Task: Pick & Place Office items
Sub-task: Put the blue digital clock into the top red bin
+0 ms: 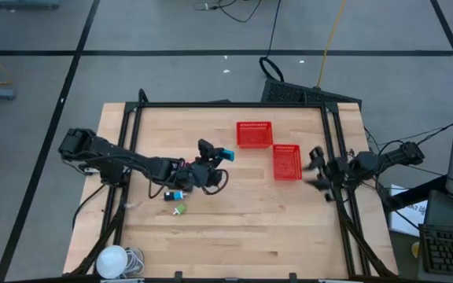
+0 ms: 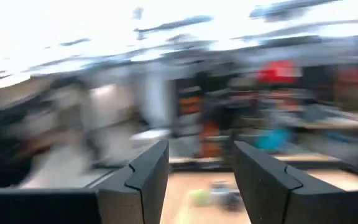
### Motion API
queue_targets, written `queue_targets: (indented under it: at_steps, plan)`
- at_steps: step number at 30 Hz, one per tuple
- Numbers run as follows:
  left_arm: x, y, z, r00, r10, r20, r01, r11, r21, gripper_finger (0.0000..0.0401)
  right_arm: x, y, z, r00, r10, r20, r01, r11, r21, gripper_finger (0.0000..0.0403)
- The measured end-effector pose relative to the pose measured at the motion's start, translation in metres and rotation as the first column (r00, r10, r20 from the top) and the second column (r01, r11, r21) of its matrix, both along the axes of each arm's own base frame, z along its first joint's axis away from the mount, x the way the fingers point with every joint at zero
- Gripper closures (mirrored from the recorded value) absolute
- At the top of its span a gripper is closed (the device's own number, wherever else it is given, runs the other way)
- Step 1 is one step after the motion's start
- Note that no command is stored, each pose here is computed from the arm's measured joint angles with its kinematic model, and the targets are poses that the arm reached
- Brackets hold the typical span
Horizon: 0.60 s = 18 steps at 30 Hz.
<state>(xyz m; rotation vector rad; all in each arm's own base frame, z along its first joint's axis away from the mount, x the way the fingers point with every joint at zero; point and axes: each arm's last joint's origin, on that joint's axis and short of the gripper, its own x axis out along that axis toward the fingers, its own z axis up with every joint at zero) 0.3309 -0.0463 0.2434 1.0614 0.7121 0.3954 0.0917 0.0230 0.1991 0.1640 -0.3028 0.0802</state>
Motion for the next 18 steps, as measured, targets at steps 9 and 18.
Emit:
queue_targets:
  at_steps: [9,18]
  plan:
    - [0.021,0.0,-0.009,0.998,-0.03,0.054,0.025,0.995,0.092,0.0248,0.023,-0.005,-0.016,0.937,-0.288,-0.199,0.323,0.931,0.17,0.0238]
    - [0.03,0.006,-0.019,0.998,-0.022,0.051,0.016,0.993,0.12,0.0229,0.049,-0.006,-0.023,0.933,-0.287,-0.219,0.334,0.915,0.224,0.0199]
